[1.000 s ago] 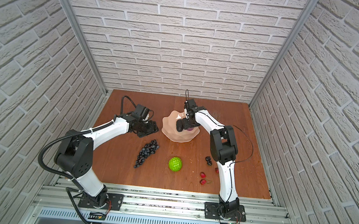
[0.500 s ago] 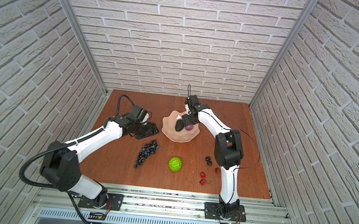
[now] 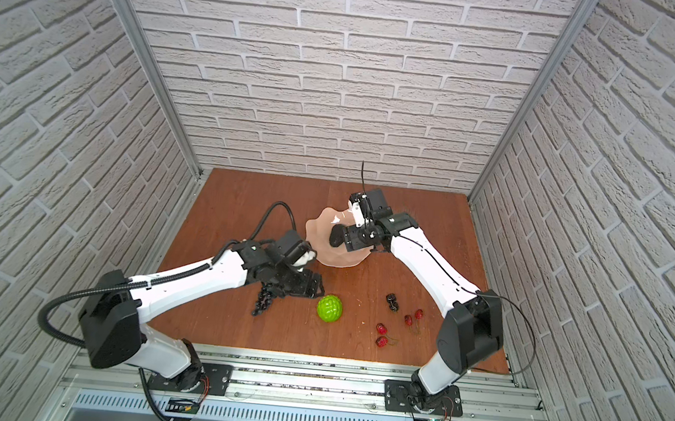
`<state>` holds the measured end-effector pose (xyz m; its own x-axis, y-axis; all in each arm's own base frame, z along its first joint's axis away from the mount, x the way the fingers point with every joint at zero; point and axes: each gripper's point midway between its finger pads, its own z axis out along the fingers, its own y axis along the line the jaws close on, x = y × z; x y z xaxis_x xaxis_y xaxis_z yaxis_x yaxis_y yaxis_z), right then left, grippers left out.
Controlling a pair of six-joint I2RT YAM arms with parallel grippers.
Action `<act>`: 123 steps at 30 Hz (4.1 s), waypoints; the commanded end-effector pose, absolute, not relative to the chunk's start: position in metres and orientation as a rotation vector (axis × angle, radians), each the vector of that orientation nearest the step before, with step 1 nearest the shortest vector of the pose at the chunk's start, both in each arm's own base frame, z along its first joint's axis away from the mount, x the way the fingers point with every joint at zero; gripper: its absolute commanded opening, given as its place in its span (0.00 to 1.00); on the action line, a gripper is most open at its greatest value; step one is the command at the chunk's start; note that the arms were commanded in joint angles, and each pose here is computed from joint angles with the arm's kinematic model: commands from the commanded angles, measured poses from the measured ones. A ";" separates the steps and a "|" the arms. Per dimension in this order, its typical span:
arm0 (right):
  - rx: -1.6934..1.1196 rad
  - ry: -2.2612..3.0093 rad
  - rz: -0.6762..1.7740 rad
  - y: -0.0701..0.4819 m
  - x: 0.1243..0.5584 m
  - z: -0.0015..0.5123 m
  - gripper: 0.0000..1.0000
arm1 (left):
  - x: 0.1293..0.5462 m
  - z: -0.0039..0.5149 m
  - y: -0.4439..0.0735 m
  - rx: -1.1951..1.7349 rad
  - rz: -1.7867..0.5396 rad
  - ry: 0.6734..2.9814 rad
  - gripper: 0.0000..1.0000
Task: Place and organize the fake fruits in the fruit bowl
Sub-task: 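Grasp the green textured fruit with the left gripper while the right gripper withdraws, then lift the green fruit with the left gripper and move it over the bowl, then lower the green fruit into the bowl beside the avocado and release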
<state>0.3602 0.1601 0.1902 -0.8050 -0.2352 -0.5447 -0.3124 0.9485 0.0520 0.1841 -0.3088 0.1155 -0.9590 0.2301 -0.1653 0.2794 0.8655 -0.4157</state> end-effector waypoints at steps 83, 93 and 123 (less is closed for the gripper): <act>-0.206 2.462 0.308 0.123 0.348 0.173 0.79 | 0.442 0.106 -0.310 0.387 -0.307 2.712 0.52; -0.235 2.461 0.306 0.124 0.349 0.180 0.79 | 0.458 0.083 -0.306 0.373 -0.235 2.728 0.55; -0.246 2.473 0.315 0.125 0.347 0.177 0.81 | 0.457 0.093 -0.308 0.343 -0.260 2.705 0.96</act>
<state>0.3428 0.1225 0.1572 -0.8210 -0.1016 -0.5619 -0.2289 0.9601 0.1607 0.4557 -0.3123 0.0730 -0.8994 0.2200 -0.3778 0.2860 0.9496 -0.1279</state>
